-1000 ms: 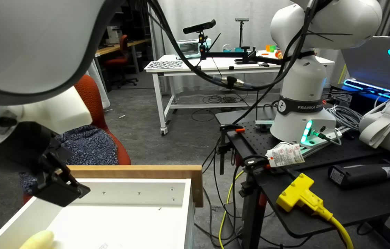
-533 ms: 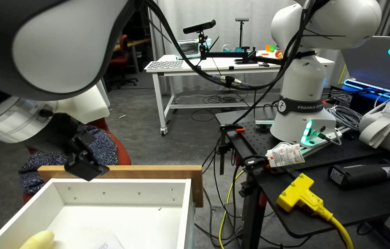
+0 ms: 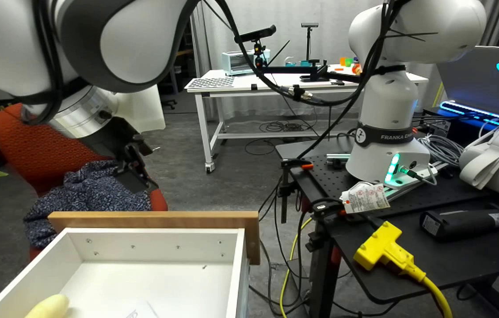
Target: Open the drawer on the right side of the counter, take the watermelon out of the drawer and place it on the countertop, close the drawer
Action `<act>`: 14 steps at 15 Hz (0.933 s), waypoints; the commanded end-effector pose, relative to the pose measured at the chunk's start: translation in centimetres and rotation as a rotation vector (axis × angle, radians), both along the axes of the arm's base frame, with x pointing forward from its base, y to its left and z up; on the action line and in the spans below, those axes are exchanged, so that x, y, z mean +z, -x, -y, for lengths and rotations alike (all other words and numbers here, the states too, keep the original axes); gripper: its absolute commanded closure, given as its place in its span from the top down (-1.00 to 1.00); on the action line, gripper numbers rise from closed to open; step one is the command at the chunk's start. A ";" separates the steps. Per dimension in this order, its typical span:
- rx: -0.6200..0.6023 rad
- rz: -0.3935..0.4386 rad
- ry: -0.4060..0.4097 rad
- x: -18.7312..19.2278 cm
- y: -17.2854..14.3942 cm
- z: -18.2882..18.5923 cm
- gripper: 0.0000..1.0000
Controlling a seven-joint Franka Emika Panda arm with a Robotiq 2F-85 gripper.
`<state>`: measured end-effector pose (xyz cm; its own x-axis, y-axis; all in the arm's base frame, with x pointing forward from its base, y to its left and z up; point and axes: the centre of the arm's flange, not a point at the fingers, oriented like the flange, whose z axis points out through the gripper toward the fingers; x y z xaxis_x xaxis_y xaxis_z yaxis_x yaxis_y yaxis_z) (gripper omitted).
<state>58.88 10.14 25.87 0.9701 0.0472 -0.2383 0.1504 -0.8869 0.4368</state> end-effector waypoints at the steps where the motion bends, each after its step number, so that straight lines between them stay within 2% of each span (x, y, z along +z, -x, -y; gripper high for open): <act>1: -0.108 0.105 0.001 1.4 2.9 2.4 1.00; 5: -0.278 0.213 0.025 1.8 3.3 3.4 1.00; 8: -0.387 0.243 0.012 1.9 3.7 3.4 1.00; 9: -0.329 0.199 0.031 1.3 2.3 3.2 1.00; 14: -0.370 0.217 0.038 1.3 2.6 3.2 1.00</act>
<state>56.33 6.94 27.20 0.9478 -0.3183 -0.0217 -0.2738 -0.8466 0.4564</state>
